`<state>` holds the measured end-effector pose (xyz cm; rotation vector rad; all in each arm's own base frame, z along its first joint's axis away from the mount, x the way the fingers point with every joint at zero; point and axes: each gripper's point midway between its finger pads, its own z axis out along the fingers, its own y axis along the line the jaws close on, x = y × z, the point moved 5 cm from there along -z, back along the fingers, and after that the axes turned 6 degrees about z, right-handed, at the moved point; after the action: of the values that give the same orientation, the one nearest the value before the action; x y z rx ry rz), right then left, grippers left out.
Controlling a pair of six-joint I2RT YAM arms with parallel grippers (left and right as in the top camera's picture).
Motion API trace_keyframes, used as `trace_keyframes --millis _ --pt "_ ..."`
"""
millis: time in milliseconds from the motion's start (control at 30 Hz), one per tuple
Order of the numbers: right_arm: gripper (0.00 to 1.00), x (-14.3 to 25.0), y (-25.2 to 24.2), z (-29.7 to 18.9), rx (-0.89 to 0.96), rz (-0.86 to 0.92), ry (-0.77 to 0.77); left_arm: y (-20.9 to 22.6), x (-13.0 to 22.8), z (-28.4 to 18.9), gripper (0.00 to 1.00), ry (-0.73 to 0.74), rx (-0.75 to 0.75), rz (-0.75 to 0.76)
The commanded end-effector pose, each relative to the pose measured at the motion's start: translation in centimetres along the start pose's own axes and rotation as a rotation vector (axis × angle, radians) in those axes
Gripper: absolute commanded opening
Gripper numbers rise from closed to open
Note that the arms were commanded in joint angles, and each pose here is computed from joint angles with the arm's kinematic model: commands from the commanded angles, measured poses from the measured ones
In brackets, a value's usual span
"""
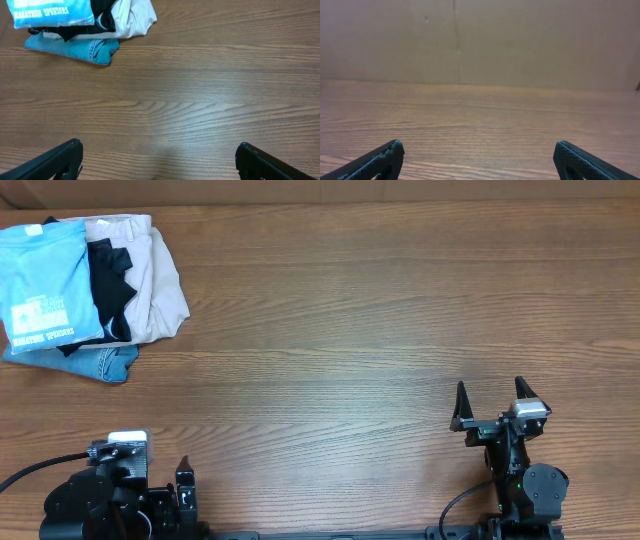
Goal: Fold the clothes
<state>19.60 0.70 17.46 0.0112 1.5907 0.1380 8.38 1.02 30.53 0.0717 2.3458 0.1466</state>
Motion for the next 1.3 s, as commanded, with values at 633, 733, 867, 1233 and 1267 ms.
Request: trace_keyframes --millis 633,733,867,1233,1267 --pt "1.00 0.17 0.18 0.00 -0.018 -0.032 -0.004 0.13 0.06 -0.23 1.00 -0.012 -0.012 0.021" --pt "1.00 0.17 0.18 0.00 -0.018 -0.031 -0.004 0.13 0.06 -0.23 1.00 -0.012 -0.012 0.021" --pt "1.00 0.16 0.18 0.00 -0.018 -0.031 -0.005 0.13 0.06 -0.23 1.00 -0.012 -0.012 0.021" --pt "1.00 0.16 0.18 0.00 -0.018 -0.031 -0.005 0.30 -0.28 -0.10 1.00 -0.029 -0.025 0.020" --pt "1.00 0.17 0.18 0.00 -0.018 -0.031 -0.004 0.32 -0.76 -0.02 1.00 -0.053 -0.026 0.018"
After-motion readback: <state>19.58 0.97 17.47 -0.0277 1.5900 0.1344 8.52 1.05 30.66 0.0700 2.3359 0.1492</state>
